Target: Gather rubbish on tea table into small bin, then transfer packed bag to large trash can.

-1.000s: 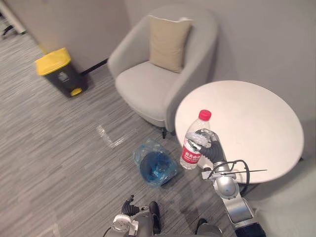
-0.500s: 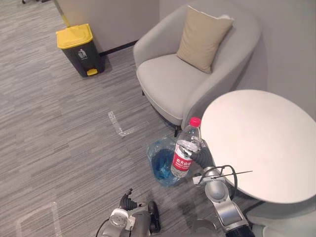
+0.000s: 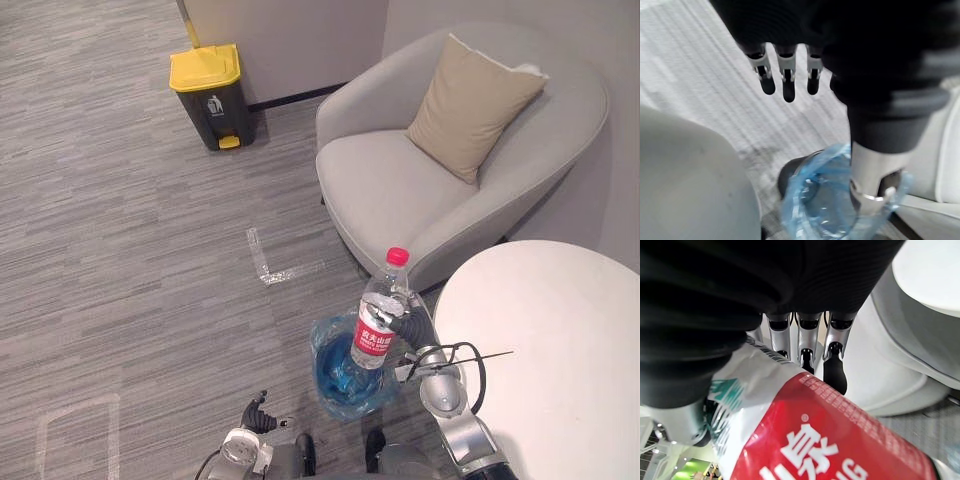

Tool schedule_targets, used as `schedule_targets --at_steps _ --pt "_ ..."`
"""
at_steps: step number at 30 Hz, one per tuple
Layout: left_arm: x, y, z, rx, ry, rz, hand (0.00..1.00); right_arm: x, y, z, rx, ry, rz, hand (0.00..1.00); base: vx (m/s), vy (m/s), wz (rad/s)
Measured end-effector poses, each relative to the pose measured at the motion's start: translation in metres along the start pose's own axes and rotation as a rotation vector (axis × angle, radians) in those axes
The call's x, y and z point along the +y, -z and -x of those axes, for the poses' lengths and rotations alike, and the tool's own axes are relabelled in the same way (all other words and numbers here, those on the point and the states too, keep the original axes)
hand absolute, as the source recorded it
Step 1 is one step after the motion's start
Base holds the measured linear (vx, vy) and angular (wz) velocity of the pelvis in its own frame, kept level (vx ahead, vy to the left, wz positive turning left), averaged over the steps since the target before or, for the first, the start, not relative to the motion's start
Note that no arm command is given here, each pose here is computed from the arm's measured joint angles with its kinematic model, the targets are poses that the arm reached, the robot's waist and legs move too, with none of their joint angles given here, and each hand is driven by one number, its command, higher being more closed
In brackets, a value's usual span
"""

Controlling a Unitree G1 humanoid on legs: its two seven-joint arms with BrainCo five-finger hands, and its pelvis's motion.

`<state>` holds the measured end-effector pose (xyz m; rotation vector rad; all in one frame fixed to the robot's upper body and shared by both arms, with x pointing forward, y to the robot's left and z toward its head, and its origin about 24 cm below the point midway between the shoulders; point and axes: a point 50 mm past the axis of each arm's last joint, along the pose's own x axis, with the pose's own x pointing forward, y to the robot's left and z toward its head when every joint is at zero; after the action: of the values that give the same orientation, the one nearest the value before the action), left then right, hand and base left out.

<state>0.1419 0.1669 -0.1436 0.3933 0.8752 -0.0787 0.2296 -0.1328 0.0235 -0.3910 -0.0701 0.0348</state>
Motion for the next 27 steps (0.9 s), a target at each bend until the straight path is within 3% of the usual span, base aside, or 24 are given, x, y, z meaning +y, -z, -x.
schedule_targets --at_steps 12,17,27 --pt "-0.004 -0.004 0.0 -0.016 0.018 -0.029 0.0 0.005 -0.005 -0.002 -0.02 -0.01 0.014 1.0 0.03 0.076 -0.25" --pt "-0.001 -0.013 -0.004 -0.04 0.005 -0.025 0.0 0.012 -0.01 -0.022 -0.076 -0.092 0.125 1.0 -0.09 0.002 -0.36" --pt "0.041 -0.089 -0.02 -0.238 -0.172 0.2 0.0 -0.007 -0.048 -0.079 -0.249 -0.105 0.363 1.0 -0.27 0.023 0.05"
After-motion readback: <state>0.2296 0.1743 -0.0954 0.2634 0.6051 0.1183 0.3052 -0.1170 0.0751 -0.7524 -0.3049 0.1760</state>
